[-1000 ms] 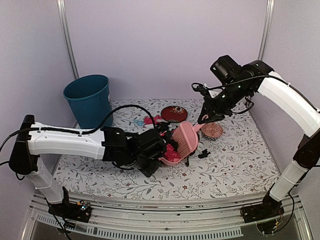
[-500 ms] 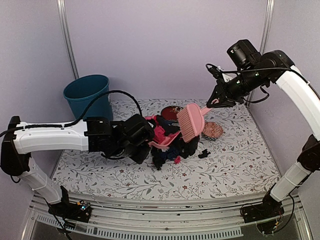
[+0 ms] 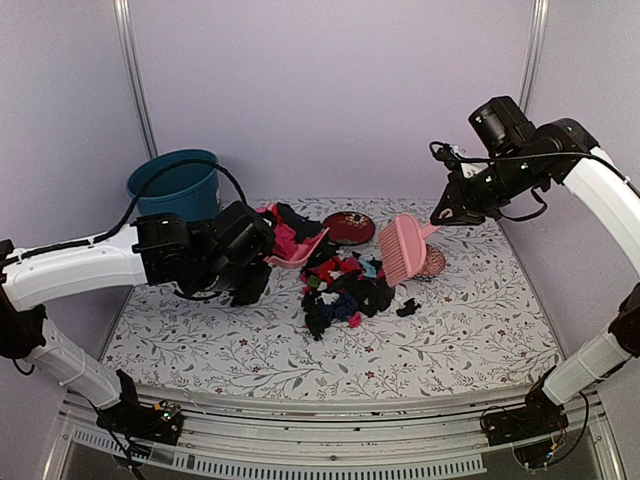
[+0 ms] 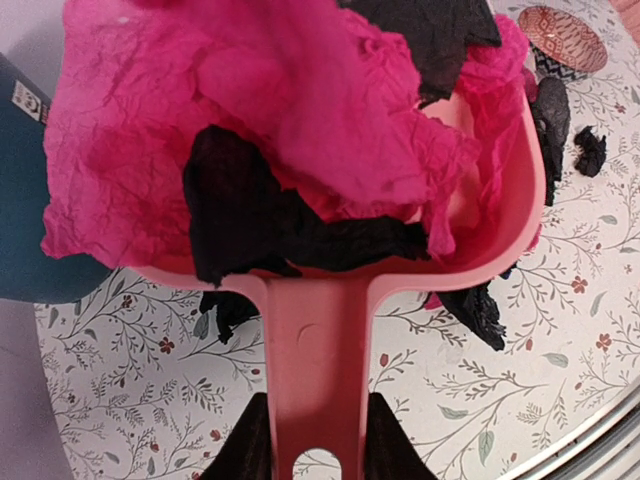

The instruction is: Sweep away the paper scraps from the table

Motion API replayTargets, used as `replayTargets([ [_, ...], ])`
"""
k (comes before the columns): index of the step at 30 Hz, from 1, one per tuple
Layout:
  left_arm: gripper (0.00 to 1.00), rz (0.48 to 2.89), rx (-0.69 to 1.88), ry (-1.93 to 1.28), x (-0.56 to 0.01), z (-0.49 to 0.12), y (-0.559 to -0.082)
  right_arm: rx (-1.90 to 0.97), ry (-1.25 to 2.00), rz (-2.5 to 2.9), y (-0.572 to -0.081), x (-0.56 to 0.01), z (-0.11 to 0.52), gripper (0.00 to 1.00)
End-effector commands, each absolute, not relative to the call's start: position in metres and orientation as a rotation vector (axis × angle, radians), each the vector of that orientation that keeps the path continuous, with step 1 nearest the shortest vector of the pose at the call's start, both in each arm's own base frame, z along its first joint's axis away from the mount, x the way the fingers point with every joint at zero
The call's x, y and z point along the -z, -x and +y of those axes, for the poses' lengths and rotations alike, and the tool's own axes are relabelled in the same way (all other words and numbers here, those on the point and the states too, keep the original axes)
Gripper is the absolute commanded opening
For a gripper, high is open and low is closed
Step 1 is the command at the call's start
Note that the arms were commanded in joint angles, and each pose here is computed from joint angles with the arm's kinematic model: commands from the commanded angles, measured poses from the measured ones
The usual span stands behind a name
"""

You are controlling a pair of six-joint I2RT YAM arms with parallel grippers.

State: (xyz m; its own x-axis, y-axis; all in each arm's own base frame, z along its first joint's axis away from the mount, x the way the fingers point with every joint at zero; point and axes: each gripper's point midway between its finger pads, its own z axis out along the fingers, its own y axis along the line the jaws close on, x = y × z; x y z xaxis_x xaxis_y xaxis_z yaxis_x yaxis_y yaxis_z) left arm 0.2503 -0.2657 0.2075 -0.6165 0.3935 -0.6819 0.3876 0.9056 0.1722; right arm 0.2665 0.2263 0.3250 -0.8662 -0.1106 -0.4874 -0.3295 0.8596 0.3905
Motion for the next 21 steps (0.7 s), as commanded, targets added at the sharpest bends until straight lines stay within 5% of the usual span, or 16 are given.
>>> replayTargets([
  [1, 0.17, 2.279, -0.03, -0.437, -0.233, -0.24, -0.262, -0.639, 0.311, 2.538, -0.271, -0.324, 0.223, 0.02],
  [21, 0.18, 2.22, -0.026, -0.139, -0.299, -0.153, -0.312, -0.605, 0.374, 2.597, -0.27, -0.281, 0.223, 0.02],
])
